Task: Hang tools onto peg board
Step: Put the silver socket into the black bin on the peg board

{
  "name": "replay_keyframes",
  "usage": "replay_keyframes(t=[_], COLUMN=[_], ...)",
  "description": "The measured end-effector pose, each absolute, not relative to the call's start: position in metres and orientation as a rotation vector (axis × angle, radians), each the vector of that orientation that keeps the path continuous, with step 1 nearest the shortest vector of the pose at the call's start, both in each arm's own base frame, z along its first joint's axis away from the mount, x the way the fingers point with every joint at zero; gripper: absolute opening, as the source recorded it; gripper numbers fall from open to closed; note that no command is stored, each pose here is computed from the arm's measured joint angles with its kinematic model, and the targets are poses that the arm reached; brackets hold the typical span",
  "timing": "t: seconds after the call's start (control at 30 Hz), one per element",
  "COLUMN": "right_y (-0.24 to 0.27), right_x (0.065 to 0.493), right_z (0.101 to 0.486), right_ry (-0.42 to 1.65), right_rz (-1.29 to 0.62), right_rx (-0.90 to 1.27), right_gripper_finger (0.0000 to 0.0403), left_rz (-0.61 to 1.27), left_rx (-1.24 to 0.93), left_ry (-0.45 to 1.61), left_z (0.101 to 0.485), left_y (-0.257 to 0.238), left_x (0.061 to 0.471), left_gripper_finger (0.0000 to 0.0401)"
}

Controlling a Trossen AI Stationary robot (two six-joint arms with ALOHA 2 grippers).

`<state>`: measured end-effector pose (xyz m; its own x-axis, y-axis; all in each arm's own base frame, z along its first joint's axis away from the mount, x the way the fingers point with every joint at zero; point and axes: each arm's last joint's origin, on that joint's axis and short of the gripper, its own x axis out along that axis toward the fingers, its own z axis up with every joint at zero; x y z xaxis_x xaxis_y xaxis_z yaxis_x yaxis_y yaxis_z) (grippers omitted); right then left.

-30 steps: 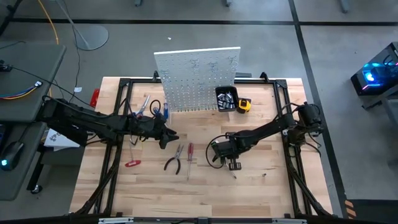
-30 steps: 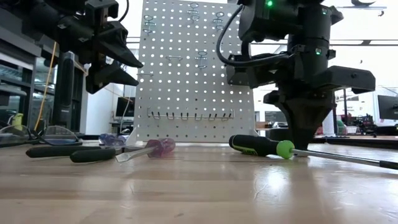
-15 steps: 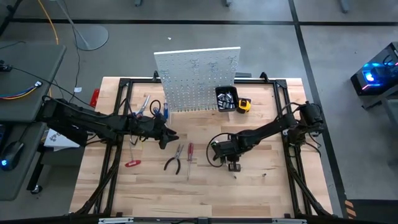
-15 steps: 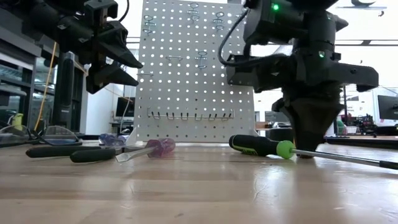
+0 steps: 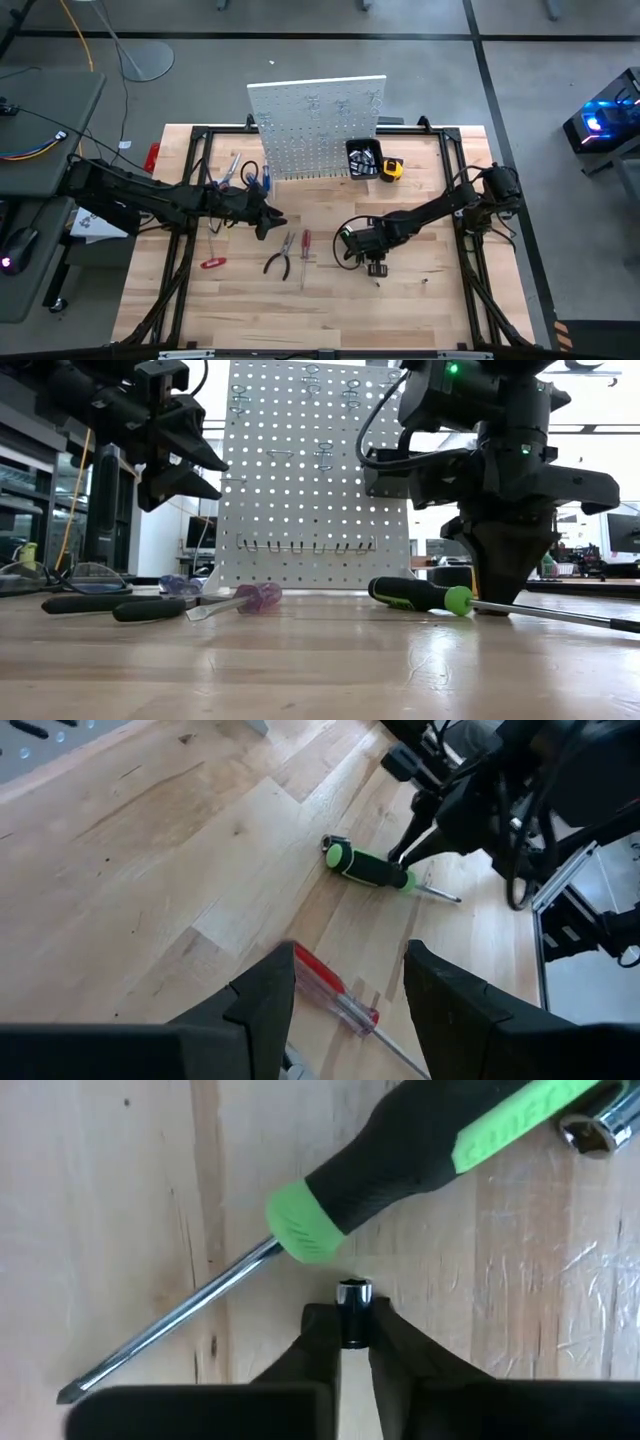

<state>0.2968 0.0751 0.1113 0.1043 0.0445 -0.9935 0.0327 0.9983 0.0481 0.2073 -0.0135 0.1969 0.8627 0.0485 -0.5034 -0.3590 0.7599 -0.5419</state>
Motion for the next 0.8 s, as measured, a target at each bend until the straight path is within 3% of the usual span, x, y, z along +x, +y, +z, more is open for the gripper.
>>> replay_keyframes(t=[0.47,0.8], right_y=[0.072,0.053], right_x=[0.300,0.293], right_z=[0.112,0.139], right_ry=[1.466,1.404], right_rz=[0.012,-0.152], right_rx=[0.133,0.233], right_gripper_finger=[0.0010,0.0007], left_rz=[0.257,0.258], left_rx=[-0.668,-0.669], left_ry=[0.494,0.484], left_z=[0.196,0.197], left_y=[-0.013,-0.013], left_x=[0.207,0.207], left_gripper_finger=[0.0172,0.0172])
